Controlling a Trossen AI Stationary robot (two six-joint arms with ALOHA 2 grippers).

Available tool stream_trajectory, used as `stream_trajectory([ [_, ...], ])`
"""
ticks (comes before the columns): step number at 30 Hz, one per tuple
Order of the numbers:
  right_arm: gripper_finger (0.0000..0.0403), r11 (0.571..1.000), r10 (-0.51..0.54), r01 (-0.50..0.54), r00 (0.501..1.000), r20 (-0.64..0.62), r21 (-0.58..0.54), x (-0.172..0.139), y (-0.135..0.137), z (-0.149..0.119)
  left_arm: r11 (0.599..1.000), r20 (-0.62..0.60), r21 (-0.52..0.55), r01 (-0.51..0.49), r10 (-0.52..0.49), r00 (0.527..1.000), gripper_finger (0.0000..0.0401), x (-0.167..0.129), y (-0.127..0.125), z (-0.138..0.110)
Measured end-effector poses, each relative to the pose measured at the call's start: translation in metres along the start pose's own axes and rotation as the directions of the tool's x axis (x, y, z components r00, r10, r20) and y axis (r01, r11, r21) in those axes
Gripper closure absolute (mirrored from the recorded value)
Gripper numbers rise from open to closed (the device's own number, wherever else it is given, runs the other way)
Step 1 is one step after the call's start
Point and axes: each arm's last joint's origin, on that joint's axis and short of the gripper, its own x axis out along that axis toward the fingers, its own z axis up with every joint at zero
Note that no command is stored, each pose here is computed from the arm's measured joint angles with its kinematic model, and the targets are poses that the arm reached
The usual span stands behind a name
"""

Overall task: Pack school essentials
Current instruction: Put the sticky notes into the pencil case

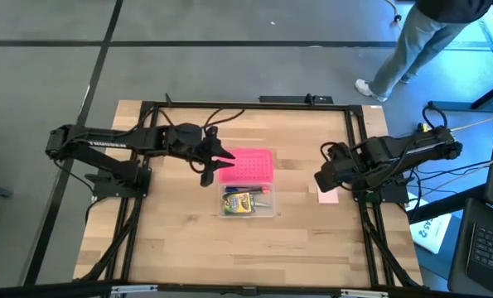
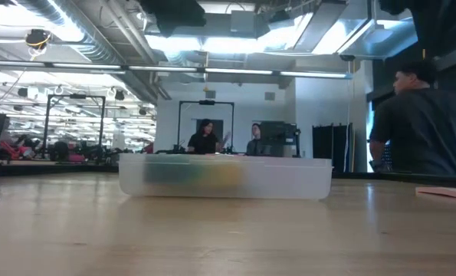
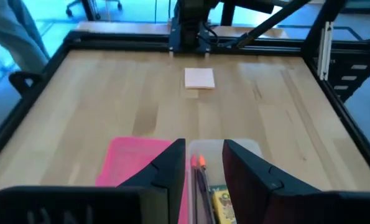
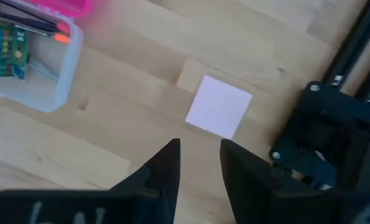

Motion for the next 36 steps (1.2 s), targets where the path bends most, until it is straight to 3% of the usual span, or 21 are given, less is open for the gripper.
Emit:
stream_trajectory([
  [7, 0.0287, 0.999, 0.035, -0.035, 0.998, -0.044, 0.001, 0.016, 0.006, -0.003, 0.997, 0.007, 0.070, 0.011, -0.012, 1.000, 0.0302, 0.000, -0.003, 0.001],
  [21, 0.0287, 1.000, 0.030, -0.030, 0.996, -0.084, 0.002, 0.021, 0.006, -0.005, 0.998, 0.003, 0.069, 0.011, -0.011, 1.000, 0.0302, 0.000, -0.003, 0.000],
  [29, 0.0287, 0.994, -0.018, 0.023, 0.999, -0.050, 0.104, 0.029, 0.003, -0.005, 0.998, 0.003, 0.069, 0.010, -0.011, 1.000, 0.0302, 0.000, -0.003, 0.000],
  [32, 0.0287, 0.990, -0.073, 0.083, 0.993, -0.098, 0.113, 0.044, -0.001, -0.009, 0.998, 0.002, 0.068, 0.010, -0.010, 1.000, 0.0302, 0.000, -0.003, 0.000],
  [36, 0.0287, 0.991, -0.047, 0.073, 0.976, -0.214, 0.116, 0.064, 0.001, -0.015, 0.998, -0.001, 0.067, 0.010, -0.010, 1.000, 0.0302, 0.000, -0.003, 0.000],
])
